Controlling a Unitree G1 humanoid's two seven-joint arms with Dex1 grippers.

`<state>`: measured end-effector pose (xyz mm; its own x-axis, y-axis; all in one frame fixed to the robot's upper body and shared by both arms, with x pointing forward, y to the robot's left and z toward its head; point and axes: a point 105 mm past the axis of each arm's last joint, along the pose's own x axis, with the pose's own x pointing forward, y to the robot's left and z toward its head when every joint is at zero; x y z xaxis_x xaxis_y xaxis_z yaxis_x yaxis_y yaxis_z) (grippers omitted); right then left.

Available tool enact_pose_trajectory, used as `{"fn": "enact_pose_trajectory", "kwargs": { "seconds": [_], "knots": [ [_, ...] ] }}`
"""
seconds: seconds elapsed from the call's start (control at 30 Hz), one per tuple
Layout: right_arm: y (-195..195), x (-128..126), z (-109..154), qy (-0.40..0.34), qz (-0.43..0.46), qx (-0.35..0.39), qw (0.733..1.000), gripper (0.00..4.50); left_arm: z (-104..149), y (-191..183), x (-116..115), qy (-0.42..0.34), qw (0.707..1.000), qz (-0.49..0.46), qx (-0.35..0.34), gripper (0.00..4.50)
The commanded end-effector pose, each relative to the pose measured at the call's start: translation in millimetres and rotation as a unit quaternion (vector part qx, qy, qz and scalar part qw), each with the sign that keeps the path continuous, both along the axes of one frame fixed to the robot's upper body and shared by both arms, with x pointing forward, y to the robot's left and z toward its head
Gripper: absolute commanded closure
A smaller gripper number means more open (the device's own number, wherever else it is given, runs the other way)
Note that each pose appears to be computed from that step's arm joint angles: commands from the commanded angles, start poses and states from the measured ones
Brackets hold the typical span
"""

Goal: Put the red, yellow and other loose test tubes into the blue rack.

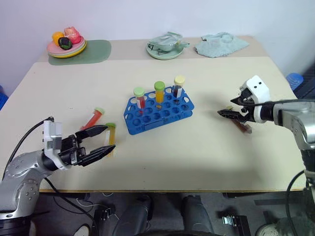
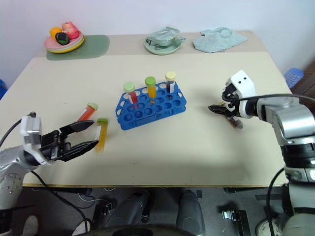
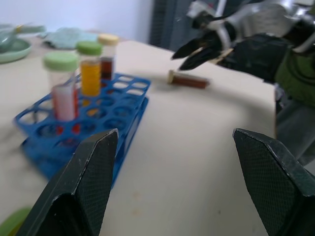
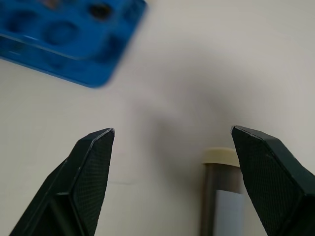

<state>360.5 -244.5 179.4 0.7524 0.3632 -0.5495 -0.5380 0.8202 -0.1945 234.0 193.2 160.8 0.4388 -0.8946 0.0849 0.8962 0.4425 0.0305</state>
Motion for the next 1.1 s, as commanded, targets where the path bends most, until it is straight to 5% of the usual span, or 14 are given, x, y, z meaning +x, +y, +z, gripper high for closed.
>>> {"fn": "enact_pose_trajectory", "kwargs": {
  "seconds": [0.03, 0.67, 1.1],
  "knots": [
    [-14.4, 3.9, 9.2, 0.024, -0.037, -0.028, 0.999, 0.61, 4.0, -8.4, 0.3, -0.023, 1.000, -0.010, 0.005, 0.72],
    [-35.8, 25.1, 2.7, 0.135, -0.093, -0.047, 0.985, 0.61, -3.7, -41.3, 4.1, -0.024, 0.998, -0.058, -0.009, 0.72],
    [-29.0, 32.3, -30.0, 0.178, -0.081, -0.057, 0.979, 0.61, -0.5, -42.9, -2.9, -0.020, 0.998, -0.058, -0.001, 0.72]
  ]
}}
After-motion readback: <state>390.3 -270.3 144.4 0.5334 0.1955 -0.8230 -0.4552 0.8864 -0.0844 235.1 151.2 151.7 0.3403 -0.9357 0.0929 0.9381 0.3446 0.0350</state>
